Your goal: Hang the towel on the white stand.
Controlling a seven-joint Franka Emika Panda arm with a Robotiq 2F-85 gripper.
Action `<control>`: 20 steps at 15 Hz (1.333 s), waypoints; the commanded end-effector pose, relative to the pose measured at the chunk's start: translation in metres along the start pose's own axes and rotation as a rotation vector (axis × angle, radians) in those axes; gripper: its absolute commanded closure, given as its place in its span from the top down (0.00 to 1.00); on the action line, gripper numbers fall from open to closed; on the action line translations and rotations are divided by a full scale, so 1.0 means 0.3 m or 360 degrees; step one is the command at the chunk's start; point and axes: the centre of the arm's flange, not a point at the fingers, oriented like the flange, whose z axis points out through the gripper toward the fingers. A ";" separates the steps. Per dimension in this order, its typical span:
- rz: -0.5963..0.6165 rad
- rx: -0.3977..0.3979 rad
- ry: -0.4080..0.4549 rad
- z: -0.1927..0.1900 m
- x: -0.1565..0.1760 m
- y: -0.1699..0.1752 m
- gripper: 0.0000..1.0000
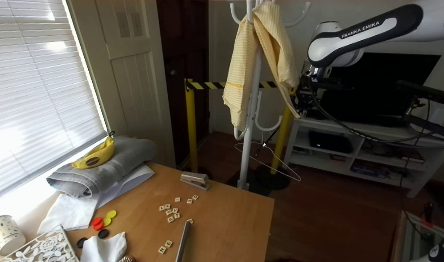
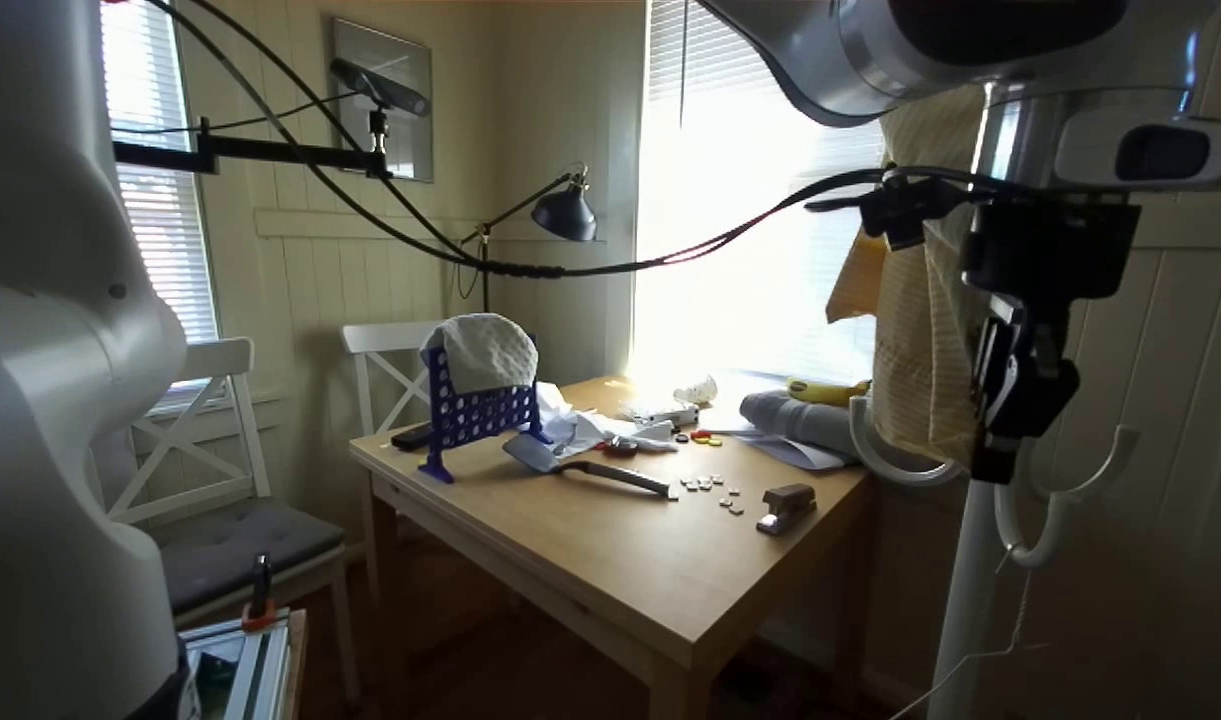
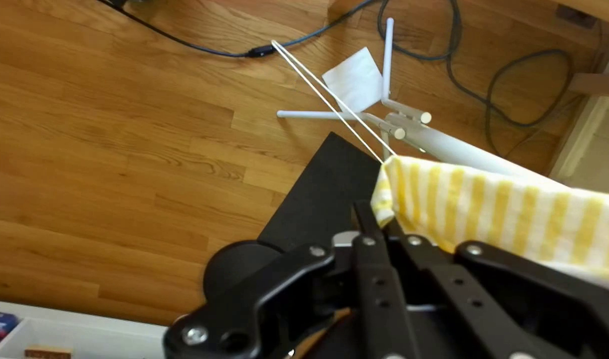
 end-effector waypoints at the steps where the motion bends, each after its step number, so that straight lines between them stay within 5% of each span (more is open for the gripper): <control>1: -0.0107 0.0072 0.0122 -0.013 -0.037 -0.130 0.29; 6: -0.0321 0.0013 0.0146 -0.014 -0.177 -0.303 0.63; 11: -0.0561 -0.0128 0.0159 0.009 -0.276 -0.343 0.97; 15: -0.0821 -0.0154 0.0052 0.004 -0.358 -0.359 1.00; 20: -0.1123 -0.0208 -0.0035 0.008 -0.525 -0.538 1.00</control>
